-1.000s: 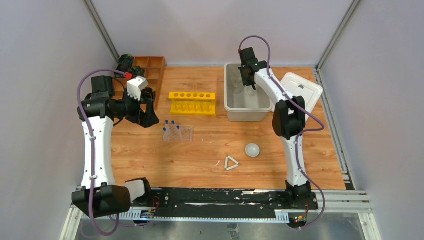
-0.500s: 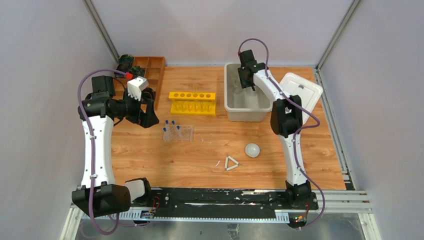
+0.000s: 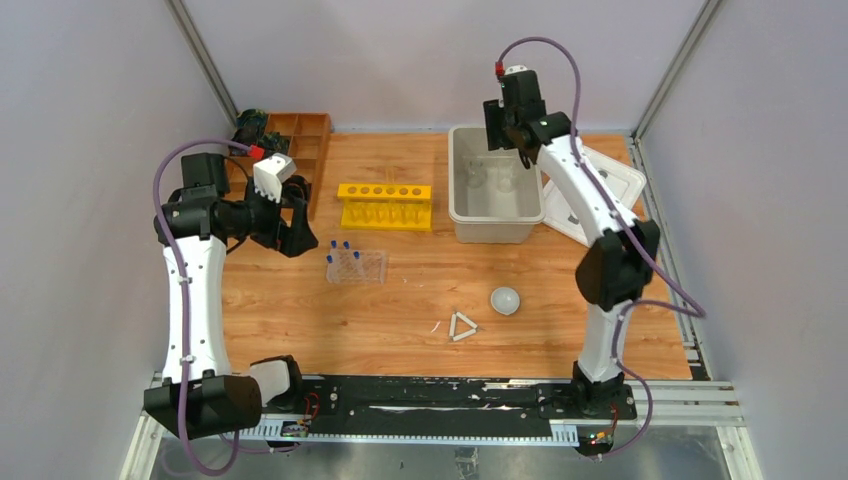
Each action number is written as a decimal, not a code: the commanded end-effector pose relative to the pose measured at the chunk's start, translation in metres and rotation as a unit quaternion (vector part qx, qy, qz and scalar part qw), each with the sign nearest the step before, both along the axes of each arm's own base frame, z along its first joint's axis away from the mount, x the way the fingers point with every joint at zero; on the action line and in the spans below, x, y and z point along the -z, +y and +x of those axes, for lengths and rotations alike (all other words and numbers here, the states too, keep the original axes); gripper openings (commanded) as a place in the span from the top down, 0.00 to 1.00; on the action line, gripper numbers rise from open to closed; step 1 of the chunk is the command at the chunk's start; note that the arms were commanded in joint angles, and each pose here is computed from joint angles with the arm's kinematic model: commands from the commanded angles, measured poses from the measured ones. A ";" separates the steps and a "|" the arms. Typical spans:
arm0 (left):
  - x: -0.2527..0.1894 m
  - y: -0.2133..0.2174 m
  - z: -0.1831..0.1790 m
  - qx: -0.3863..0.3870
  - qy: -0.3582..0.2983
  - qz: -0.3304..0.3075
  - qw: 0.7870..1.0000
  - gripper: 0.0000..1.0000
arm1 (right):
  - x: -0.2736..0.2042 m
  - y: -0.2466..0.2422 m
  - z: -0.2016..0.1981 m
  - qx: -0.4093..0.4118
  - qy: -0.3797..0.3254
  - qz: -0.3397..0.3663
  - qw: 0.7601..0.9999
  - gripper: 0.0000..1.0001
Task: Organize the chemistry lab equipment
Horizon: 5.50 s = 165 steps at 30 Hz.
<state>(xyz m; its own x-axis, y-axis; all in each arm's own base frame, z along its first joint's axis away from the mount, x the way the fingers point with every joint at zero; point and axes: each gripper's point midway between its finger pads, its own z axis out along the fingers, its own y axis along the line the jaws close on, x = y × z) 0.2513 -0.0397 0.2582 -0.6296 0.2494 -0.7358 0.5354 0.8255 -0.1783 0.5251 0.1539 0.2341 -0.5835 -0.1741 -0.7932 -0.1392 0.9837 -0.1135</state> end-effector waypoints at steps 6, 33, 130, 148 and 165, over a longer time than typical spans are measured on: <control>-0.014 -0.003 -0.006 -0.005 -0.020 -0.006 1.000 0.00 | -0.019 0.024 -0.159 -0.046 -0.012 -0.001 0.999 0.41; -0.010 -0.005 -0.010 -0.004 -0.015 -0.012 1.000 0.00 | 0.176 0.034 -0.316 -0.089 0.209 0.021 0.974 0.52; -0.013 -0.001 -0.014 -0.009 -0.029 0.007 1.000 0.00 | 0.130 -0.003 -0.094 0.020 0.154 0.054 0.986 0.52; -0.017 0.001 -0.009 -0.013 -0.031 0.010 0.999 0.00 | 0.021 0.086 -0.231 -0.183 0.024 0.050 0.981 0.32; -0.020 -0.001 -0.010 -0.012 -0.033 0.002 0.999 0.00 | 0.163 0.103 -0.346 -0.305 0.159 0.103 0.934 0.45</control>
<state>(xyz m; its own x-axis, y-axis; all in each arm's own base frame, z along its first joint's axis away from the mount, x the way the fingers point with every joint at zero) 0.2410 -0.0402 0.2690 -0.6065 0.2386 -0.7584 0.5186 0.8418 -0.1499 0.1804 0.2302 0.0624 -0.6651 -0.4510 -0.5952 -0.6406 0.7542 0.1442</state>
